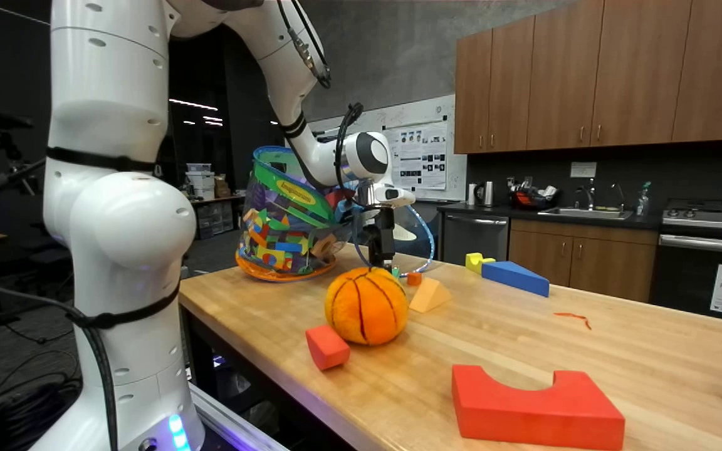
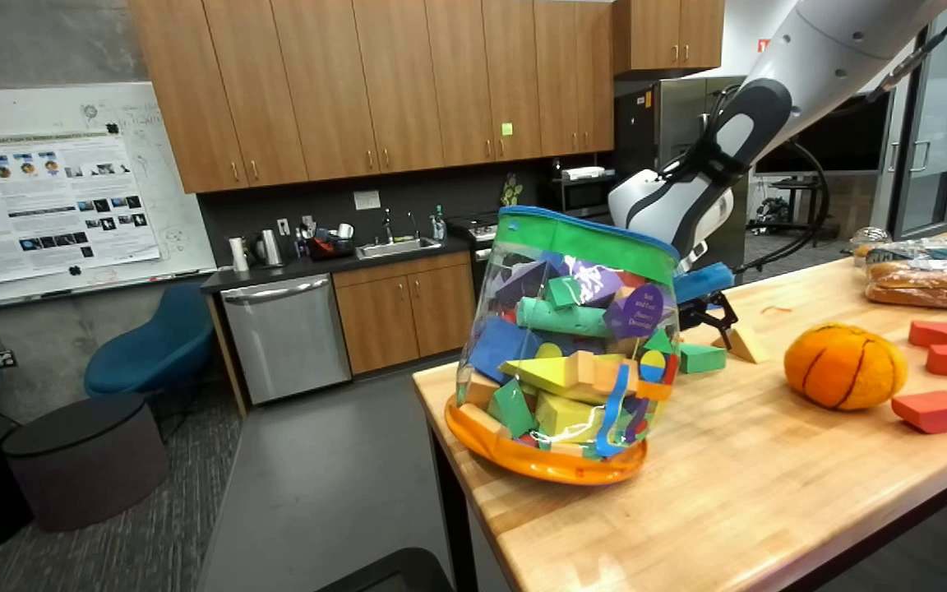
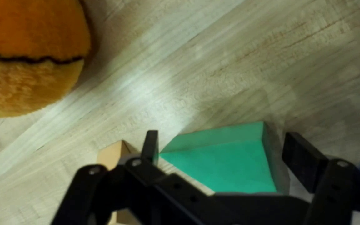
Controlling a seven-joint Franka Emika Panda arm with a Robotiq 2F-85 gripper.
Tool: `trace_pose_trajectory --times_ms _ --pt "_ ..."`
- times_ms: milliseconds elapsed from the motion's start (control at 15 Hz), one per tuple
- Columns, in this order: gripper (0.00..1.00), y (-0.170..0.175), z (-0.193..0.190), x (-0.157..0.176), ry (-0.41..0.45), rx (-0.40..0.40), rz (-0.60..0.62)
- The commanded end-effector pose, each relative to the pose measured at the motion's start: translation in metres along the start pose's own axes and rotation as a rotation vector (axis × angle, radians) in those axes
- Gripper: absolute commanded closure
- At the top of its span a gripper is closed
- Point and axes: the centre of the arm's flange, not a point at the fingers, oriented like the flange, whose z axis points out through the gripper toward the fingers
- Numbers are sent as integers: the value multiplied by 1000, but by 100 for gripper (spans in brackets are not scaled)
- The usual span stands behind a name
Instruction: Pick up the light green block on the table and put it inside the blocks bag
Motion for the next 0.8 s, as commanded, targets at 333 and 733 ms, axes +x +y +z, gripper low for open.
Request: trace_pose_trajectory --times_ms 333,733 --pt "0 -9 -17 4 99 -19 -22" --pt "0 -10 -19 5 109 -22 -23"
